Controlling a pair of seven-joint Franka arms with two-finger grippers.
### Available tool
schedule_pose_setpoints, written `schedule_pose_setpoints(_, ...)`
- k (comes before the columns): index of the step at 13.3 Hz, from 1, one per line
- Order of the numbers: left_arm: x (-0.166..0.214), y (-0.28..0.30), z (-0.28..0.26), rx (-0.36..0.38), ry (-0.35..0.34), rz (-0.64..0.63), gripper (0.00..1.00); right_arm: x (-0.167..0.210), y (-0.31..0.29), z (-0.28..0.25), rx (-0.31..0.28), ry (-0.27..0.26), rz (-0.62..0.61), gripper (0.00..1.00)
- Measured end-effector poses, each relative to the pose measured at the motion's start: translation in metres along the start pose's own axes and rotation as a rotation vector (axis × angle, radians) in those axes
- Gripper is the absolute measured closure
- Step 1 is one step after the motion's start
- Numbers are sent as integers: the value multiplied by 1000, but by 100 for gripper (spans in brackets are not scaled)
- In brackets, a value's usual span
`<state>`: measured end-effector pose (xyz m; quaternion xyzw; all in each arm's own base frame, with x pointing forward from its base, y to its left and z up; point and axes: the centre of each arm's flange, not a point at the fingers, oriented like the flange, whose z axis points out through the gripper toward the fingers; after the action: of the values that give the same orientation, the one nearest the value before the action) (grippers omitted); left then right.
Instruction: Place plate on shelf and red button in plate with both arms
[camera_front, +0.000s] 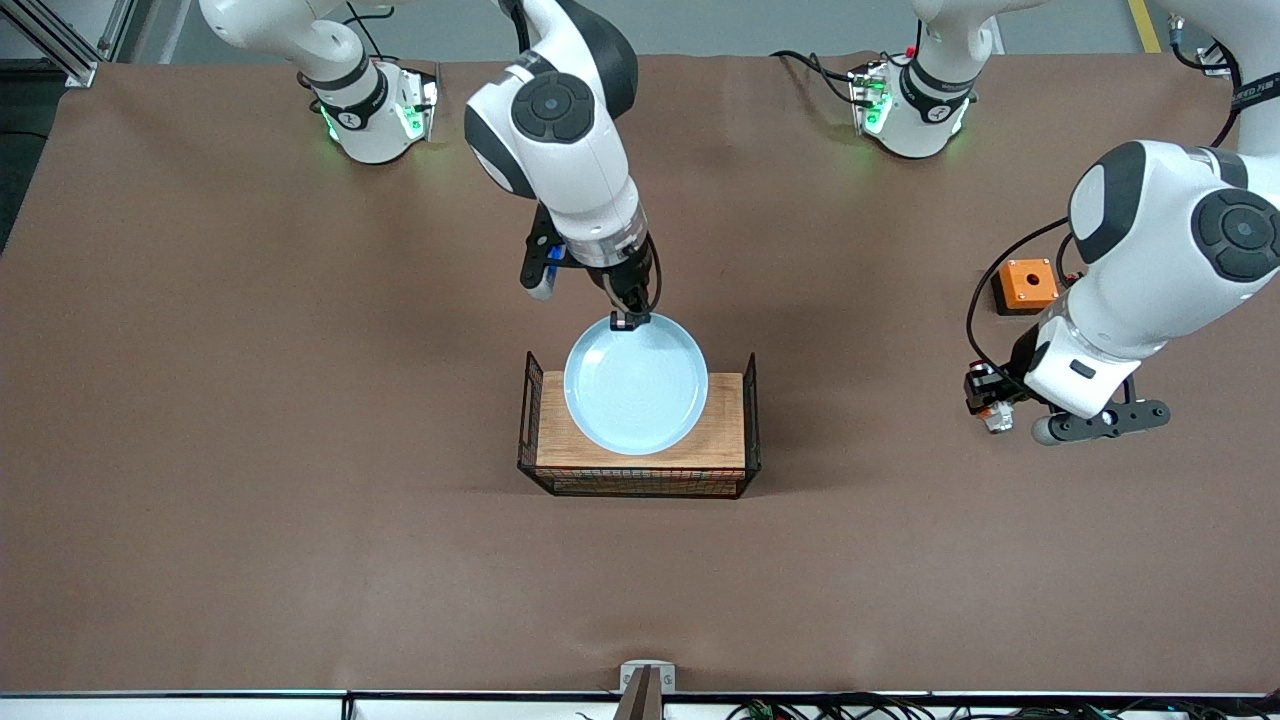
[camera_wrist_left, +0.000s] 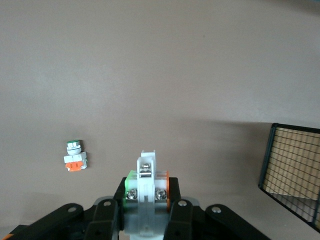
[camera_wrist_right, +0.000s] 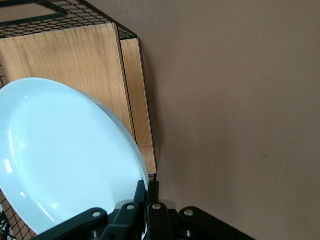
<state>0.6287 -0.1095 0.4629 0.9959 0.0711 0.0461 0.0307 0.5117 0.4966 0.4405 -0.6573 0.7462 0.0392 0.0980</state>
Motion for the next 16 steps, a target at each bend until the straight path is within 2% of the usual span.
schedule_pose_setpoints(3,1,13,-11,-15,2,5,66,0,-3,17,-1,4,3,97)
schedule_pose_setpoints(6,-6,32,-21,-19,-38,27,66,3,-9,34,2,10,11,97)
schedule_pose_setpoints(13,-43,114,-41,-13,-74,-1,66,7,-11,59,-6,34,11,97)
schedule_pose_setpoints(15,-54,138,-53,-24,-73,-38,66,7,-11,61,-7,36,12,95)
schedule_pose_setpoints(16,-61,151,-56,-30,-73,-62,66,8,-12,60,-5,36,13,86)
